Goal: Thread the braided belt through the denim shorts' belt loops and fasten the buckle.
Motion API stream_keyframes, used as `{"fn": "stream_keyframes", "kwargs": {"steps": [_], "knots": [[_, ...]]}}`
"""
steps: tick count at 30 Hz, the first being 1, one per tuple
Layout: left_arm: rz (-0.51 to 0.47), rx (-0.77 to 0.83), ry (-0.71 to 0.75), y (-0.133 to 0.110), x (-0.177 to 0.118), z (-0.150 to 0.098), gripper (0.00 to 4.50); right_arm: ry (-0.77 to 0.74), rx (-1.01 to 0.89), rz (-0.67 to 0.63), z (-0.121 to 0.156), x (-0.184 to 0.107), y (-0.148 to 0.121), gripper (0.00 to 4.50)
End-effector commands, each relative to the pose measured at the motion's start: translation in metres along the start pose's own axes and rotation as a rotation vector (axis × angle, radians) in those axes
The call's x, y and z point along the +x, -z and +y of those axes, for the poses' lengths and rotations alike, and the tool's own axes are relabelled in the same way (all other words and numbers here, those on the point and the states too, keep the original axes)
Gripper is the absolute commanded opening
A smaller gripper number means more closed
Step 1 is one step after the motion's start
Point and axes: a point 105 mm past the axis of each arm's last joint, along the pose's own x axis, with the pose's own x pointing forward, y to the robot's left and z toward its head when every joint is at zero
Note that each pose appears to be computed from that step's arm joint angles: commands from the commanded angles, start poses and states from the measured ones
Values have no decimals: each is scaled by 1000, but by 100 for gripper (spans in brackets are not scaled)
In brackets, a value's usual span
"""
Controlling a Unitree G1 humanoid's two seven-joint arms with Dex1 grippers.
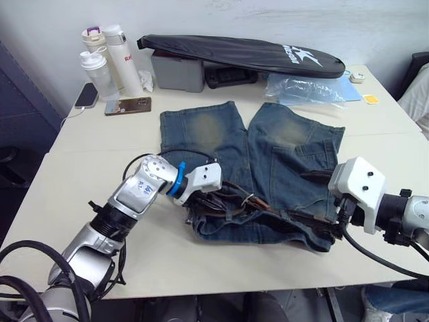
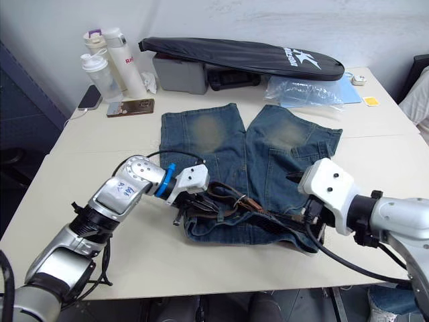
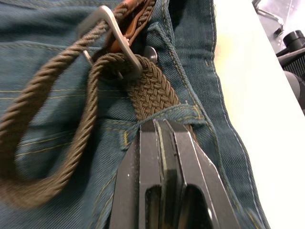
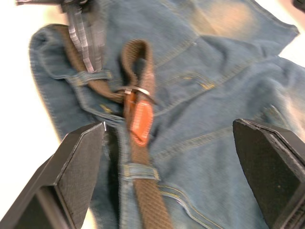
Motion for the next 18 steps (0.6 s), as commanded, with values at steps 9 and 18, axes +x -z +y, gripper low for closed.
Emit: {"fn": "stream_keyframes", "kwargs": {"steps": [9, 18], "knots": [[85, -20, -33, 29, 7, -13, 2, -95, -12, 18, 26, 43, 2, 450], [72, -18, -62, 25, 4, -7, 2, -140, 97, 14, 40, 68, 13, 450]]}}
